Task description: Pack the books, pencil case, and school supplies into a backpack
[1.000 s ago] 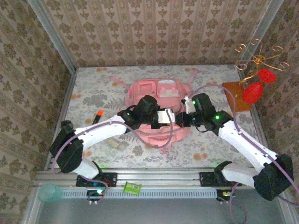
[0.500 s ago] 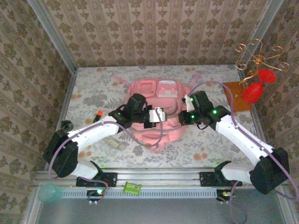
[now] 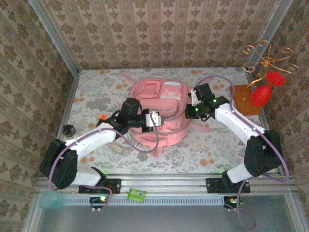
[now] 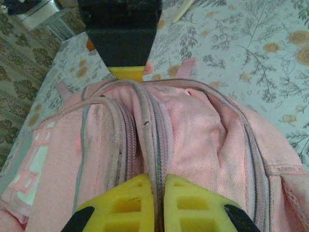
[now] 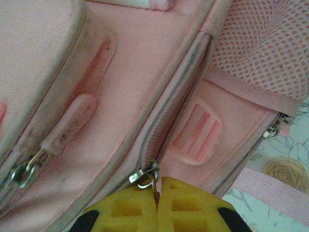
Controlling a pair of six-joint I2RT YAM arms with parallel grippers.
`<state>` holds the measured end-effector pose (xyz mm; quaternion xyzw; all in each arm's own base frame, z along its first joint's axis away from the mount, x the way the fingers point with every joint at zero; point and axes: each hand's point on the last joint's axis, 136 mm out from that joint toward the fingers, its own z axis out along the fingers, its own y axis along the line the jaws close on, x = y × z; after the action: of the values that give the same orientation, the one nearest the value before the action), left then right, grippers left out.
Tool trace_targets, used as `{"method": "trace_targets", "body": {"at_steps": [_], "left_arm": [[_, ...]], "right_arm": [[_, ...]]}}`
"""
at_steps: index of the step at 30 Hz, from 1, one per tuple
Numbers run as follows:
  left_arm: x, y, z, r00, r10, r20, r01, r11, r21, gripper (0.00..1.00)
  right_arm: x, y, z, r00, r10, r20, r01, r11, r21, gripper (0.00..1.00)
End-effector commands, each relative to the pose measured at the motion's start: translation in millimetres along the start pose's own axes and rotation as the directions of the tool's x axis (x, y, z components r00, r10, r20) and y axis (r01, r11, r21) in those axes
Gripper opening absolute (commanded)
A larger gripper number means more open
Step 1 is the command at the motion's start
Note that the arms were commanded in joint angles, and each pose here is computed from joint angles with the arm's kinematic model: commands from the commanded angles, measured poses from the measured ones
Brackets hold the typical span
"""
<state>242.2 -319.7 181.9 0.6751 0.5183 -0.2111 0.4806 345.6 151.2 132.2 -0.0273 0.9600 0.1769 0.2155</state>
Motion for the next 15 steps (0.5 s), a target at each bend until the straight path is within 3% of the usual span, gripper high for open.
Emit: {"method": "trace_targets", "body": {"at_steps": [1, 10, 15], "left_arm": [[3.2, -11.4, -18.9, 1.000, -0.017, -0.002, 0.017, 1.000, 0.026, 0.00], [-1.8, -6.3, -5.8, 0.998, -0.051, 0.026, 0.052, 0.999, -0.008, 0.00], [-15.6, -9.6, 33.8, 0.993, -0.113, 0.042, 0.113, 0.994, 0.000, 0.00]], "right_arm": [[-39.3, -98.7, -5.0, 0.979, 0.129, 0.157, -0.175, 0.929, 0.326, 0.00], [-50.6, -78.1, -7.3, 0.973, 0.102, 0.206, -0.144, 0.968, 0.203, 0.00], [-40.8, -46.2, -15.5, 0.983, 0.094, 0.156, -0.102, 0.994, 0.040, 0.18]]}}
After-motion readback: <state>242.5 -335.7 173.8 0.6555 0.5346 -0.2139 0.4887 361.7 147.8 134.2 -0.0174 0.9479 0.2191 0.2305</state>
